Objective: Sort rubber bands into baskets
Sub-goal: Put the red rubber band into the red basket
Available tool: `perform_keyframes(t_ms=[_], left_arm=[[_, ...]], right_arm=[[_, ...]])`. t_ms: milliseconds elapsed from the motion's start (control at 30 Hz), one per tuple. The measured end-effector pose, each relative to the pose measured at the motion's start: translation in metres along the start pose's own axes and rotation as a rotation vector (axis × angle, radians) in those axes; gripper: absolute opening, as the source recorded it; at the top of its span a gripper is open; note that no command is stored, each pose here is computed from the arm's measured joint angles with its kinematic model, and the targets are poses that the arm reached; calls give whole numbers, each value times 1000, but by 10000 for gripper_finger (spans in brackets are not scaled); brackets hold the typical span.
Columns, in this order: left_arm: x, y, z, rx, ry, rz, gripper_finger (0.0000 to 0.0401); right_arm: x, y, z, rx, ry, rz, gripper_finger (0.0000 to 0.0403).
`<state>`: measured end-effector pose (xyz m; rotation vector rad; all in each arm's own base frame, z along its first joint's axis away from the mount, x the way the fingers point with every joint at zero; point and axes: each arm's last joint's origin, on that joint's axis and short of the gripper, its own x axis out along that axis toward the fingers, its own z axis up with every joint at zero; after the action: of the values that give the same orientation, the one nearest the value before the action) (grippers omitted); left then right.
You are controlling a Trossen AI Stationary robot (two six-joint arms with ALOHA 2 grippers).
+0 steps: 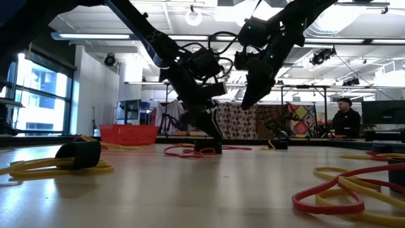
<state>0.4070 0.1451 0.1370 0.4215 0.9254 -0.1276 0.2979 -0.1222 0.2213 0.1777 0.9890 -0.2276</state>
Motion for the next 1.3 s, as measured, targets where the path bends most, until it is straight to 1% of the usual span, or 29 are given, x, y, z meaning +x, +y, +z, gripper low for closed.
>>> perform_keyframes(t_ms=[200, 267, 333, 533, 800, 900, 1000, 1167, 1300], left_arm=[[5, -1, -3, -26, 9, -5, 101], [9, -3, -7, -30, 29, -22, 110], [11, -3, -7, -30, 33, -15, 114], [11, -2, -7, -38, 29, -6, 117], [11, -2, -7, -14, 31, -4, 117], [11, -2, -7, -12, 32, -6, 117], [11, -2, -7, -21, 21, -8, 117], [10, 3, -8, -55, -4, -5, 117], [10, 3, -8, -55, -1, -3, 117]], right_arm=[[0, 3, -2, -2, 20, 6, 110], [0, 4, -3, 6, 31, 8, 110], [1, 5, -3, 12, 32, 9, 110], [1, 5, -3, 22, 33, 8, 110], [0, 5, -4, 25, 43, 8, 110], [0, 5, -5, 44, 56, 9, 110], [0, 6, -9, 67, 93, 13, 110], [-1, 6, -17, 159, 177, 16, 110], [-2, 9, -22, 185, 238, 15, 110]])
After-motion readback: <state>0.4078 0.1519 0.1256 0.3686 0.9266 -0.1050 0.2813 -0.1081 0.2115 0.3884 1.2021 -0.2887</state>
